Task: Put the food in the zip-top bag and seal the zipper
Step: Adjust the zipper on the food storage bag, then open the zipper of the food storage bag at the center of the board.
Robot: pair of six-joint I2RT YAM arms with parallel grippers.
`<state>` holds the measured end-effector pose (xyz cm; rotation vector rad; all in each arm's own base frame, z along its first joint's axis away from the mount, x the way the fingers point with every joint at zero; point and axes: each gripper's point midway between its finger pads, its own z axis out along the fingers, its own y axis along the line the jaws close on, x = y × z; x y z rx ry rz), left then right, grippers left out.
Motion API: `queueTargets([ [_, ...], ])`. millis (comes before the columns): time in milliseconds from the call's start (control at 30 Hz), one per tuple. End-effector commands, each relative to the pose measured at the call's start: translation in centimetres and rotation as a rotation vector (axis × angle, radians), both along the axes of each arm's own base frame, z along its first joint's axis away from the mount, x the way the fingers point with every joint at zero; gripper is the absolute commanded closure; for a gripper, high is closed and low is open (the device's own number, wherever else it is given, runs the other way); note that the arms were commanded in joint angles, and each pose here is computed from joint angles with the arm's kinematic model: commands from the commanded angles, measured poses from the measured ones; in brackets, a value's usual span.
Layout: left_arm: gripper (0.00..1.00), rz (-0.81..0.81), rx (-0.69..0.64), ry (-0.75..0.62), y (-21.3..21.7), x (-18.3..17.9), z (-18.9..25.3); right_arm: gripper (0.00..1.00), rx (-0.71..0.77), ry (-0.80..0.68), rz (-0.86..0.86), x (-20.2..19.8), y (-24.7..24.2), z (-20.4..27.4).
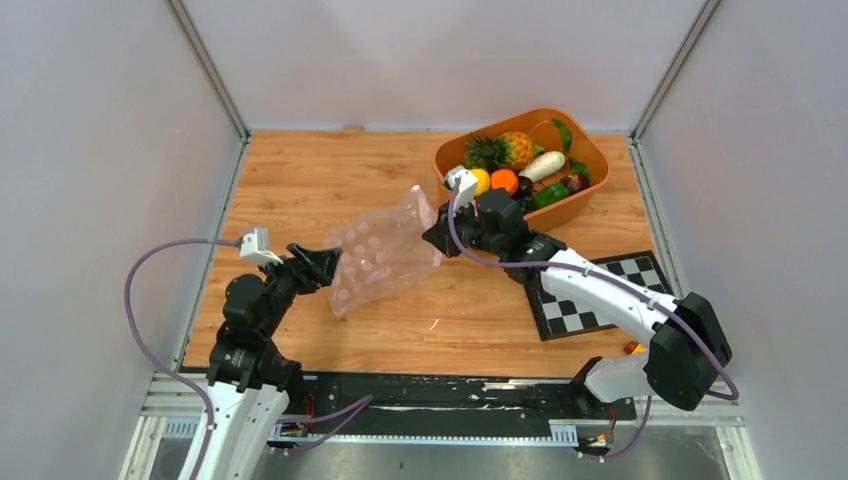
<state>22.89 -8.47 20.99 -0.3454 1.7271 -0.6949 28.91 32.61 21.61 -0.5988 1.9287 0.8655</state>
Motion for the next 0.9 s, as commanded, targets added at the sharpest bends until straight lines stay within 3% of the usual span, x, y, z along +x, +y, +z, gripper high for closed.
queueTargets([
  [0, 0.17, -0.147, 0.025, 0.014, -2.2, -0.3, 1.7, 1.00, 0.006, -0.193, 0.062, -2.5, 1.6, 2.9],
  [133, 0.19, -0.259, -0.047, -0.021, -4.4, -0.1, 4.0, 1.00, 0.002, -0.261, 0.062, -4.6, 2.1, 2.6],
  [267, 0.21, -0.277, -0.075, -0.039, -5.0, 0.0, 6.0, 1.00, 0.092, -0.285, 0.124, -7.2, 2.5, 2.9],
  [567, 0.22, -0.370, 0.057, 0.011, -9.6, -0.3, 8.3, 1.00, 0.095, -0.267, 0.118, -8.3, 2.8, 1.9],
  [867, 0.23, -0.385, 0.175, 0.159, -13.2, -0.4, 6.8, 1.00, 0.093, -0.324, 0.085, -9.1, 1.9, 2.8],
])
